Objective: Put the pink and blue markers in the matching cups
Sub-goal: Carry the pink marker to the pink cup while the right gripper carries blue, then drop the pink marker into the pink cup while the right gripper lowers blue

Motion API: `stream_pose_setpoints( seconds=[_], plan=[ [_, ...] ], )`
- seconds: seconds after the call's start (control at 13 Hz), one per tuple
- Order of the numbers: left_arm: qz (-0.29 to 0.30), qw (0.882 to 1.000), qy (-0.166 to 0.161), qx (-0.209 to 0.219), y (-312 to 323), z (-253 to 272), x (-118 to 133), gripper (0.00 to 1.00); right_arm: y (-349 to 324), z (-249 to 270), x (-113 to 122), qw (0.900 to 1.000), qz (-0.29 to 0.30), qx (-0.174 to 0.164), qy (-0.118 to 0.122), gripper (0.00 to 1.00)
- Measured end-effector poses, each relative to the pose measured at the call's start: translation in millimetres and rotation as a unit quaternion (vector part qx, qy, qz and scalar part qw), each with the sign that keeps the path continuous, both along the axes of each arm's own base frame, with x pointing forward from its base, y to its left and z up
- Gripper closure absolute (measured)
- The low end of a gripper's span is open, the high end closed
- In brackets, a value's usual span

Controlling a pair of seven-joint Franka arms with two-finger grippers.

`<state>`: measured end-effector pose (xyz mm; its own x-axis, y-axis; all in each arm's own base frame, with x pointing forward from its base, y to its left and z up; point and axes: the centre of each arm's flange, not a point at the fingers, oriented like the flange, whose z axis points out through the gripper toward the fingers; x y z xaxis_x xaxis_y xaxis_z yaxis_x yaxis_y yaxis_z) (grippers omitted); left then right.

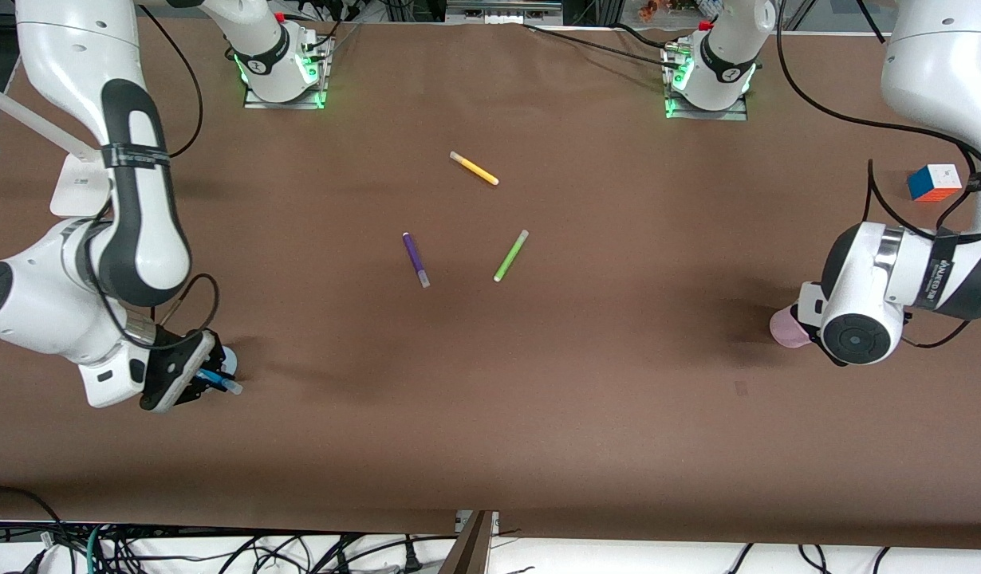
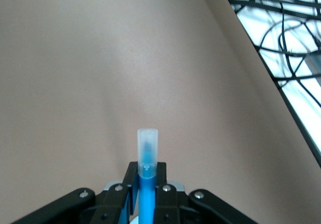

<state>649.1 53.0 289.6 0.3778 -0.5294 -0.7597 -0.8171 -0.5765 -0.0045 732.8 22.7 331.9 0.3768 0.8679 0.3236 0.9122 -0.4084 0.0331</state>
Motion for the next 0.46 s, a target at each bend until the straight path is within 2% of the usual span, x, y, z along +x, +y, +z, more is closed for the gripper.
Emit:
stream_pose_setpoints(
  seconds=[0.15,0.46],
  plan=[
    [-0.009,1.0,0.005,0.011,-4.6,-11.0,1.0,0.82,-18.1,-1.4,-3.9,1.0,0.018,0.023,0.009,0.83],
    [-0.014,1.0,0.007,0.021,-12.9,-25.7,1.5,0.82,-57.7,-5.7,-18.8,0.993,0.058,0.099,0.02,0.83]
  ],
)
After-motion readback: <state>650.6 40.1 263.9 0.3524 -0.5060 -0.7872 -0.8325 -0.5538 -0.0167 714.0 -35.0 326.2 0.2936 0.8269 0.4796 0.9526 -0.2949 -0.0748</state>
